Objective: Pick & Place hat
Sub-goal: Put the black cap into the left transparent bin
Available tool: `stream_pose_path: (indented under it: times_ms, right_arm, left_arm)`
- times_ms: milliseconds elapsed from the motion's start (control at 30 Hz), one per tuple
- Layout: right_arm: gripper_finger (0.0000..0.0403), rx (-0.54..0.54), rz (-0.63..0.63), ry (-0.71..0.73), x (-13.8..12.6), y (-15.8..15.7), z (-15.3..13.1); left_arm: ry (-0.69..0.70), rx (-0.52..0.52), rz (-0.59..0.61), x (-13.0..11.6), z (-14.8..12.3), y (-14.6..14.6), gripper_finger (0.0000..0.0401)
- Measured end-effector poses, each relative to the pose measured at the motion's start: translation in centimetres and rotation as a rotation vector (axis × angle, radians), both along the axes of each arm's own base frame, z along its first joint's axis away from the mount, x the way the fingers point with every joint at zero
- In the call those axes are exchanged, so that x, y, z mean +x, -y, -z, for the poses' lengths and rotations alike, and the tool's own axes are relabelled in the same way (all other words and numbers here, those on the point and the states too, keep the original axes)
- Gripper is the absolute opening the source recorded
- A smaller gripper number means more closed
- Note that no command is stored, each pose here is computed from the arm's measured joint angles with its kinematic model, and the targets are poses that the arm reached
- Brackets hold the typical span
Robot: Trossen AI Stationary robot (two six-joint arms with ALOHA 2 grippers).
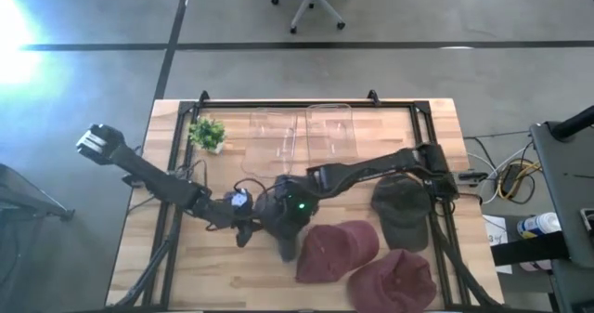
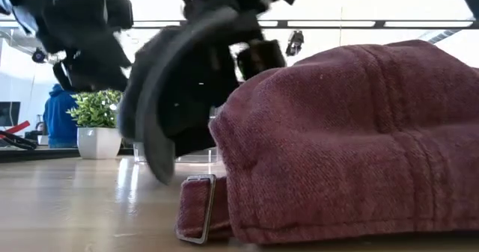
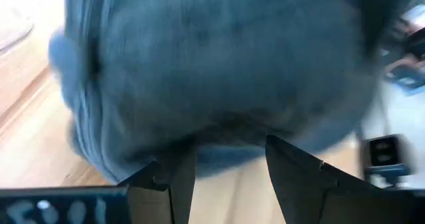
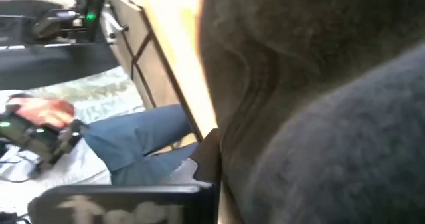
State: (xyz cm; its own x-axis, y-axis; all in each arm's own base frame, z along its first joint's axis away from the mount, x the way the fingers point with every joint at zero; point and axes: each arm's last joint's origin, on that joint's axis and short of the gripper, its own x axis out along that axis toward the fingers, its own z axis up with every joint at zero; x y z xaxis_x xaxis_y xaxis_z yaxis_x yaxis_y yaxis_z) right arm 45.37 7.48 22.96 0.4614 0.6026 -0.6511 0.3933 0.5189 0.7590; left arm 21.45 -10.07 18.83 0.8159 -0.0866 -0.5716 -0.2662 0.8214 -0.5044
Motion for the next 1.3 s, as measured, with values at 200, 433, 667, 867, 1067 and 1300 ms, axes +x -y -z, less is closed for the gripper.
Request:
stream_pose_path:
  times_ms: [200, 433, 667, 867, 1067, 1300]
  right_arm:
    - [0.0115, 0.015, -0.060, 0.122, 3.4, -0.7, -1.8]
    - [0.0187, 0.032, -0.128, 0.241, 3.6, -1.0, -6.1]
    - [0.0206, 0.036, -0.087, 0.097, 3.2, -1.1, -4.2]
    - [0.0207, -0.063, -0.066, 0.112, 2.8, -0.7, -4.0]
    - [0.0203, -0.244, 0.053, 0.168, 1.2, 1.4, -7.4]
    - [0.0183, -0.381, 0.207, -0.022, 0.5, 3.7, -5.2]
  left_arm:
    - [-0.057, 0.055, 0.000, 0.8, 2.0, 0.4, 0.0174]
    - [-0.064, 0.062, 0.066, 0.0, 2.0, 1.7, 0.0174]
    - [-0.160, 0.071, 0.056, -3.1, 1.3, 2.2, 0.0174]
    - [-0.086, -0.057, 0.018, -5.5, -1.1, 2.7, 0.0174]
    - [0.074, -0.130, 0.029, -6.0, -4.0, 3.5, 0.0174]
    - [0.165, -0.111, 0.074, -3.4, -3.1, 5.2, 0.0174]
